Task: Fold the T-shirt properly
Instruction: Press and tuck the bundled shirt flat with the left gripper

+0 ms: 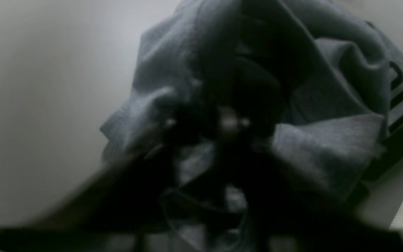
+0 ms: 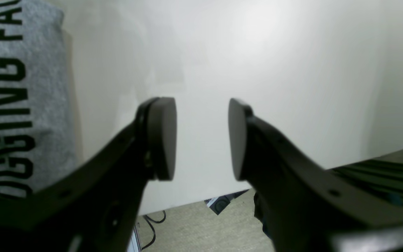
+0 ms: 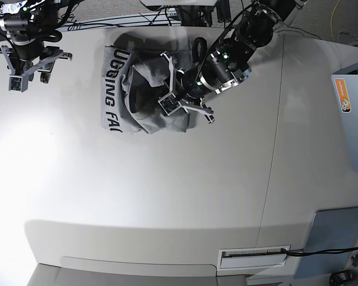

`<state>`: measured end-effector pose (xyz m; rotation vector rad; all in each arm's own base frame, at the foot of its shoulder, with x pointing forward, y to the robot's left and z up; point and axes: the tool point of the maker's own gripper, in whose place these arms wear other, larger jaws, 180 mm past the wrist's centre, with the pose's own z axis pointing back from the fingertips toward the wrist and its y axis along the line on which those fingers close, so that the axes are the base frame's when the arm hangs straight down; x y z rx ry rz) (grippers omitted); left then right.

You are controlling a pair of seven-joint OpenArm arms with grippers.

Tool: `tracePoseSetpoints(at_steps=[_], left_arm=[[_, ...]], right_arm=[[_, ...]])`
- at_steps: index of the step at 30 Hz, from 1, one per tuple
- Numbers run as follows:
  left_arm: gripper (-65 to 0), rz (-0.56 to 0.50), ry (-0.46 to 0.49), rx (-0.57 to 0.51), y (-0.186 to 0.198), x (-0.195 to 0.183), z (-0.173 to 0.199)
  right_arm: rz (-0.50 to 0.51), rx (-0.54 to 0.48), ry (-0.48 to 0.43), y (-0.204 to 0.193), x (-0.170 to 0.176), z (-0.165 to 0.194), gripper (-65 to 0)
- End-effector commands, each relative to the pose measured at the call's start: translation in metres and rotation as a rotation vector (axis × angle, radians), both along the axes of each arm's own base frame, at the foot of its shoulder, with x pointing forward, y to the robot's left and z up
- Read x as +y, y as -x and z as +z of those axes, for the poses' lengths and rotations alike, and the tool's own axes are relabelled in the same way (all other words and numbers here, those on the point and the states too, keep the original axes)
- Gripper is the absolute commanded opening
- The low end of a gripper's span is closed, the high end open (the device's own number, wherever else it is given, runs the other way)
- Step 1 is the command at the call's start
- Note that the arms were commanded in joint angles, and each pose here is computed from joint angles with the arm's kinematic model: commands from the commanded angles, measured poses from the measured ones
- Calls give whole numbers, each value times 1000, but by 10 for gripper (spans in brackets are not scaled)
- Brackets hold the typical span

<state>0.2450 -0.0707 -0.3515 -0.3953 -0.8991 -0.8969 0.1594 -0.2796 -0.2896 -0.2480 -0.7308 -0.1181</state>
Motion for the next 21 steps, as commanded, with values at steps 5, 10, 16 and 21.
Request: tracePoseSetpoints(at_steps=[5,10,16,21], left_arm=[[-650,163,15,-62,-30,17,14],[-650,348,8,-109,-68,64,25],[-650,482,18,-152,-92,109,36],[-448,485,9,-149,-91,112,34]], right_arm=[[11,-29,14,-3,0,8,-405],[11,-29,14,-3,0,8,-405],[11,-29,14,-3,0,8,-406],[10,-23,12,-2,0,8,-406]])
